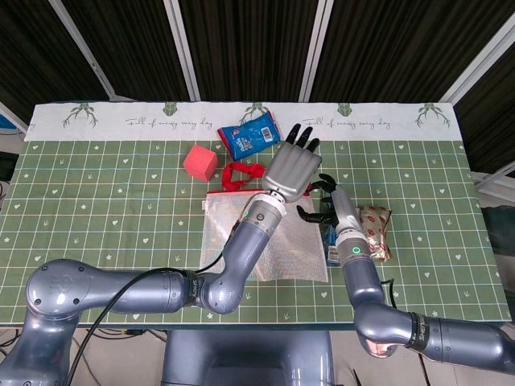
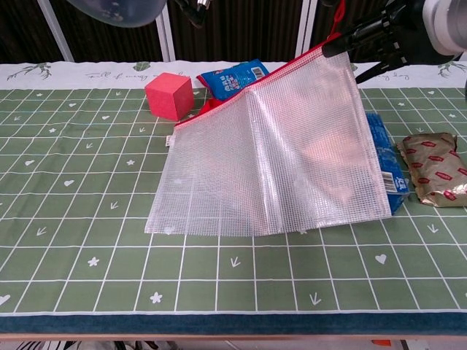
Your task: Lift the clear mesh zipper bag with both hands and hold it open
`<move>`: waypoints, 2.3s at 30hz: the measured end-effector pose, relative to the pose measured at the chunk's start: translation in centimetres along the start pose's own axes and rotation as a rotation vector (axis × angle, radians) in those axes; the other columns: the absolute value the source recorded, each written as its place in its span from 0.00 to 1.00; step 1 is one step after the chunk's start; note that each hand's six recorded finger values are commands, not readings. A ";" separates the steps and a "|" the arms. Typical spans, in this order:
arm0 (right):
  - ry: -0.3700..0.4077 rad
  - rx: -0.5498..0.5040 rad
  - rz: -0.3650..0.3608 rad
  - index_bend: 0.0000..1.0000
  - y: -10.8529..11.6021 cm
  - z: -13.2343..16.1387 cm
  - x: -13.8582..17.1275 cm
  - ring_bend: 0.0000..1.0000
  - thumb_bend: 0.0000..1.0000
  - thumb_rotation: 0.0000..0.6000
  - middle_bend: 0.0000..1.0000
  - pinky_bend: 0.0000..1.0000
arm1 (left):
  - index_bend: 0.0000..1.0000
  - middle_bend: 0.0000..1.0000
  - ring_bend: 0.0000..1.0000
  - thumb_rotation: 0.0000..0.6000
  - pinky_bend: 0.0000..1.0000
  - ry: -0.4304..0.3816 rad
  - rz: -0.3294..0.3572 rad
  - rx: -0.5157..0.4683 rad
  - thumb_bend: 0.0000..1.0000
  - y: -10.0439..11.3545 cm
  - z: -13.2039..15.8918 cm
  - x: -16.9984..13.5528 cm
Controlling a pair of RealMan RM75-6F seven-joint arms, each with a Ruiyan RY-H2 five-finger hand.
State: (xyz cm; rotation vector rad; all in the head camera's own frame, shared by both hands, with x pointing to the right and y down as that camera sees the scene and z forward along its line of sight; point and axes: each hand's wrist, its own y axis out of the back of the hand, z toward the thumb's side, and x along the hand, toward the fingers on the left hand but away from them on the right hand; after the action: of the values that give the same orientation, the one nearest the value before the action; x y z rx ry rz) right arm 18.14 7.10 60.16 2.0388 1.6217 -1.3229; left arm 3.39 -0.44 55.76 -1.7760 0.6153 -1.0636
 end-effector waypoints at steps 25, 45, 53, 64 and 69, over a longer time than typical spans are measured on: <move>-0.026 -0.056 -0.005 0.52 0.1 -0.4 -0.3 0.00 0.51 1.00 0.15 0.23 | 0.62 0.20 0.00 1.00 0.00 0.010 0.003 0.007 0.48 0.1 -0.6 0.2; -0.013 -0.079 0.005 0.64 0.1 0.4 -0.1 0.00 0.54 1.00 0.22 0.23 | 0.62 0.20 0.00 1.00 0.00 0.005 -0.006 -0.006 0.48 -0.2 -0.6 -0.1; -0.010 -0.094 0.001 0.64 0.3 0.7 0.0 0.00 0.55 1.00 0.22 0.23 | 0.62 0.20 0.00 1.00 0.00 0.003 -0.012 -0.015 0.48 -0.4 -0.9 -0.3; 0.001 -0.161 -0.008 0.66 1.5 1.7 0.3 0.00 0.57 1.00 0.24 0.23 | 0.62 0.20 0.00 1.00 0.00 0.037 -0.033 -0.012 0.49 -1.2 -3.5 -1.3; 0.010 -0.189 -0.012 0.67 2.0 2.1 0.5 0.00 0.58 1.00 0.24 0.23 | 0.62 0.20 0.00 1.00 0.00 0.061 -0.042 -0.008 0.48 -1.6 -5.0 -1.7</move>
State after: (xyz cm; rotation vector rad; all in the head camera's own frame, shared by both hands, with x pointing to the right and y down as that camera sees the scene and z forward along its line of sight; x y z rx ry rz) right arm 18.78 5.35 57.86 1.9302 1.6957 -1.1179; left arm -1.83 -0.75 57.46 -1.7762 0.6224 -1.1492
